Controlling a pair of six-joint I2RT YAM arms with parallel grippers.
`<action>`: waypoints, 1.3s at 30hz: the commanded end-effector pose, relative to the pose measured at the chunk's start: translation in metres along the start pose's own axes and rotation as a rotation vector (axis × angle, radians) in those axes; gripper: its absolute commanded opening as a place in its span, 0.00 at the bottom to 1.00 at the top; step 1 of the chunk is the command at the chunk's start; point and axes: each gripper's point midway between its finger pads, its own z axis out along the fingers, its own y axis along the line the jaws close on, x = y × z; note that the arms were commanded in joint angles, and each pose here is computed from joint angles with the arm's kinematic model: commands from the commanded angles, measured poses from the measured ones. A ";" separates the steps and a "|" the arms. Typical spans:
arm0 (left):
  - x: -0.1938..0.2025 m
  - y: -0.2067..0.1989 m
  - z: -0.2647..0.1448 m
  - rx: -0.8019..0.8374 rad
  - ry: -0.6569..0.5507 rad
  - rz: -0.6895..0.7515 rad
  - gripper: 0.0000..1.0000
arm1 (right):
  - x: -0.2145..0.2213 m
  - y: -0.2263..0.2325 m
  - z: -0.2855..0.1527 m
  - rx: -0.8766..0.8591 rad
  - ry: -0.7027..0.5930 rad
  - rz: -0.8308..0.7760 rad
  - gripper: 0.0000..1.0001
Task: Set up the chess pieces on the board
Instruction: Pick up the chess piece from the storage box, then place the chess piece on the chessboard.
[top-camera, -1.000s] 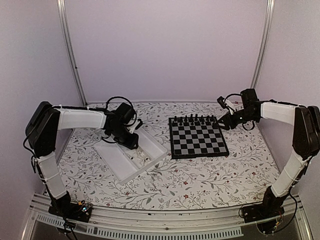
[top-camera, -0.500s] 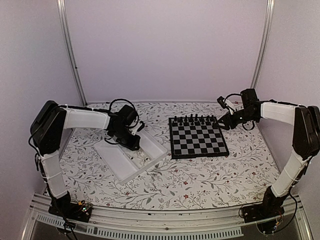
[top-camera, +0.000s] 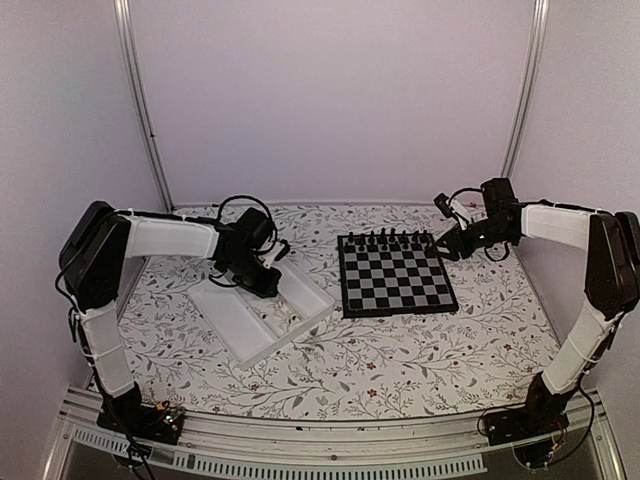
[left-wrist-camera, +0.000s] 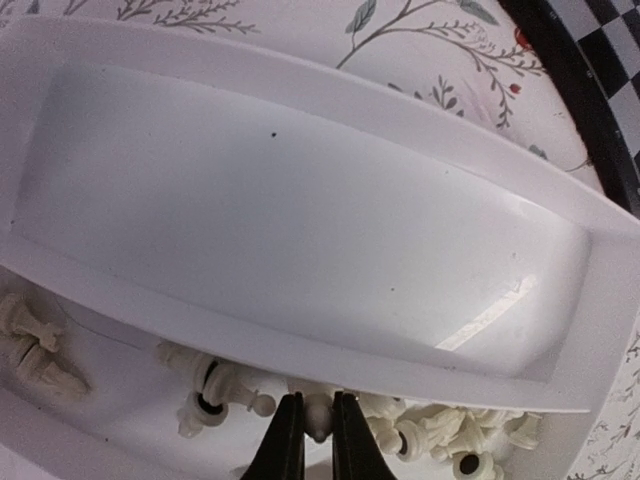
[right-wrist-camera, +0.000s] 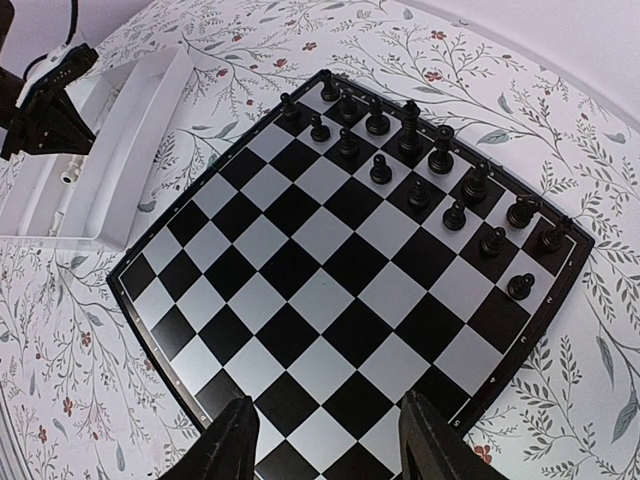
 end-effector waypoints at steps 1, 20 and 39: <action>-0.015 0.005 -0.034 -0.037 -0.071 0.010 0.05 | 0.000 0.002 0.001 -0.007 -0.008 0.000 0.52; -0.119 -0.144 -0.075 0.106 -0.282 0.305 0.03 | -0.005 -0.108 -0.101 0.500 -0.104 0.145 0.52; -0.104 -0.254 0.023 0.229 -0.172 0.506 0.03 | 0.011 -0.095 -0.079 0.349 -0.097 0.163 0.53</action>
